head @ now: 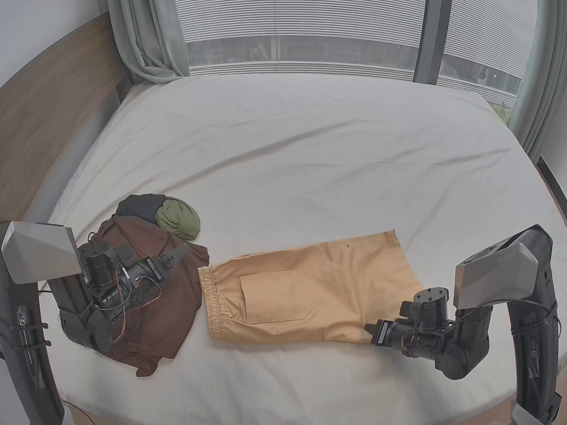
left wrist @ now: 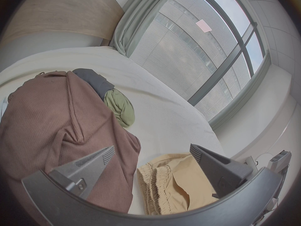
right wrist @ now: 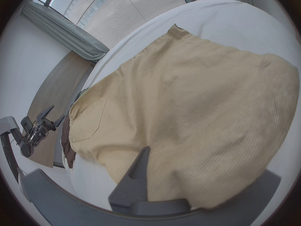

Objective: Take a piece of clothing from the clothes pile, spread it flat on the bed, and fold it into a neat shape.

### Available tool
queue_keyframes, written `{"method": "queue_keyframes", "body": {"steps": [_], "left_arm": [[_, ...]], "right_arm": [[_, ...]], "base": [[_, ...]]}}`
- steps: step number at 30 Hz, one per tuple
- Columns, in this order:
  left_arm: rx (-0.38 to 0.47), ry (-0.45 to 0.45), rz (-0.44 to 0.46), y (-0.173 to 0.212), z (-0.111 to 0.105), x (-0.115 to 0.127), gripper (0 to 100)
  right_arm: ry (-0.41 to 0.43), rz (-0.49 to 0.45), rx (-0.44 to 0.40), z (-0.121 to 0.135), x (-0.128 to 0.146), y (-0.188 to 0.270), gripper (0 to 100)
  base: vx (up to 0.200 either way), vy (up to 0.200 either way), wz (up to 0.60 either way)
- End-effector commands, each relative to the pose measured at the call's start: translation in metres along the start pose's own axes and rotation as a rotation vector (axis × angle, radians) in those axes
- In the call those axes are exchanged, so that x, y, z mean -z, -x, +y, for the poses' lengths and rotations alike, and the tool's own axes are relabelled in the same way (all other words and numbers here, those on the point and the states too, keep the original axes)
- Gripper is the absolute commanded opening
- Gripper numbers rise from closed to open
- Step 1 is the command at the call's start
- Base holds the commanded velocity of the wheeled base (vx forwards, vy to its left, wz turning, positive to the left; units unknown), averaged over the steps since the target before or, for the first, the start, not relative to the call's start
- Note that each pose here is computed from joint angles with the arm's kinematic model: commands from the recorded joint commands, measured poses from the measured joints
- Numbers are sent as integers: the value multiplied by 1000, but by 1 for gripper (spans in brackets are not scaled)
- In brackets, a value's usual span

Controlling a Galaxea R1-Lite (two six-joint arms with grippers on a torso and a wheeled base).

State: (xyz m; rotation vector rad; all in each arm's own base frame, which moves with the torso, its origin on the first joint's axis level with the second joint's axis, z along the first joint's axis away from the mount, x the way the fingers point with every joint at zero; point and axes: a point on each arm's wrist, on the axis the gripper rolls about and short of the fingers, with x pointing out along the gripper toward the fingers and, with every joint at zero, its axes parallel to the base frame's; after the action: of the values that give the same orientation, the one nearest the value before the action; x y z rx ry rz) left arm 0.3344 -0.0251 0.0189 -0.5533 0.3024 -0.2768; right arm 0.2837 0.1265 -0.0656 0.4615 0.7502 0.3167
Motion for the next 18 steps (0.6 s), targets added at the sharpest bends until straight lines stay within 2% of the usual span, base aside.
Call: {"method": "queue_keyframes", "body": {"steps": [1, 8, 11, 18], "left_arm": [[20, 3, 37, 3, -3, 6, 100], [50, 3, 85, 7, -7, 14, 100], [87, -3, 141, 12, -11, 22, 100], [125, -85, 186, 16, -6, 27, 100]], "right_arm": [[14, 35, 19, -4, 11, 13, 0], [16, 67, 40, -9, 21, 28, 0], [13, 76, 46, -11, 23, 28, 0], [39, 44, 22, -9, 21, 27, 0]], "base": [[0, 0, 0], [0, 0, 0], [0, 0, 0], [0, 0, 0]]}}
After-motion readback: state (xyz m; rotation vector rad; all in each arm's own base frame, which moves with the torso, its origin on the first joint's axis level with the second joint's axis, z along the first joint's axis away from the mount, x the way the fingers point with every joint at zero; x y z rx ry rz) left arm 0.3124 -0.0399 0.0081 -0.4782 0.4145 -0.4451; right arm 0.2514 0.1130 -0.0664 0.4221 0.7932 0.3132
